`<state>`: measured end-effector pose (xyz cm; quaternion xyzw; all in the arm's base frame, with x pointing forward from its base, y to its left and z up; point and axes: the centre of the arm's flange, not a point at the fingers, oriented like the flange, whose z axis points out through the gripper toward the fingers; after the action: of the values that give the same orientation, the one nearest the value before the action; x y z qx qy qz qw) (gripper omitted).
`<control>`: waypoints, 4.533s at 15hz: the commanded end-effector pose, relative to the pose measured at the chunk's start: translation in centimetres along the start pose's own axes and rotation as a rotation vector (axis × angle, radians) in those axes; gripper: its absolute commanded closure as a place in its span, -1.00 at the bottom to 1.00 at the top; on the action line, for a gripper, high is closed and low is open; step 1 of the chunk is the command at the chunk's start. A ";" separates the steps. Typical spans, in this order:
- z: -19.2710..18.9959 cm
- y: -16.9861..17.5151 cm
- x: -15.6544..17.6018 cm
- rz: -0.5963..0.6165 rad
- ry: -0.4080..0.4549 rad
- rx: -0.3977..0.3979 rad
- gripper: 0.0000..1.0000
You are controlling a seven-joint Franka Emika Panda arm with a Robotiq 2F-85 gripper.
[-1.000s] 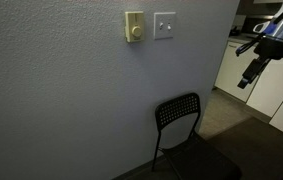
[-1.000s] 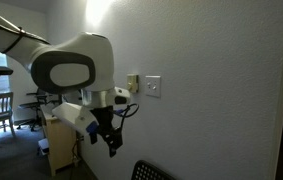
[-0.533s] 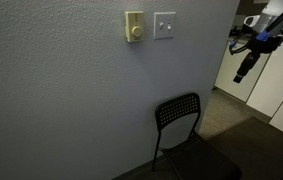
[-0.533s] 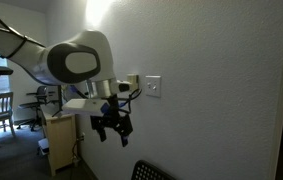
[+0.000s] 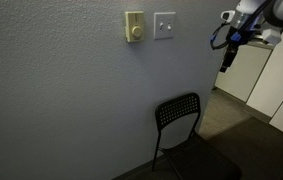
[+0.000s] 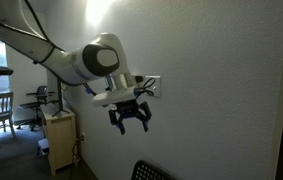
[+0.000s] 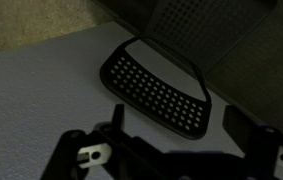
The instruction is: Flip the the switch on the wall to turn off the light.
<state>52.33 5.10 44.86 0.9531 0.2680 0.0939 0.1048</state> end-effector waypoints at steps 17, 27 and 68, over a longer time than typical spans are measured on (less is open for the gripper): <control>-5.9 -4.7 9.6 -0.672 0.160 -0.238 -1.00; -7.5 -5.6 9.5 -0.761 0.177 -0.254 -1.00; -5.8 -0.3 21.4 -0.892 0.318 -0.202 -1.00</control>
<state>68.03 17.92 54.20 0.6901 0.6587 0.2241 0.1992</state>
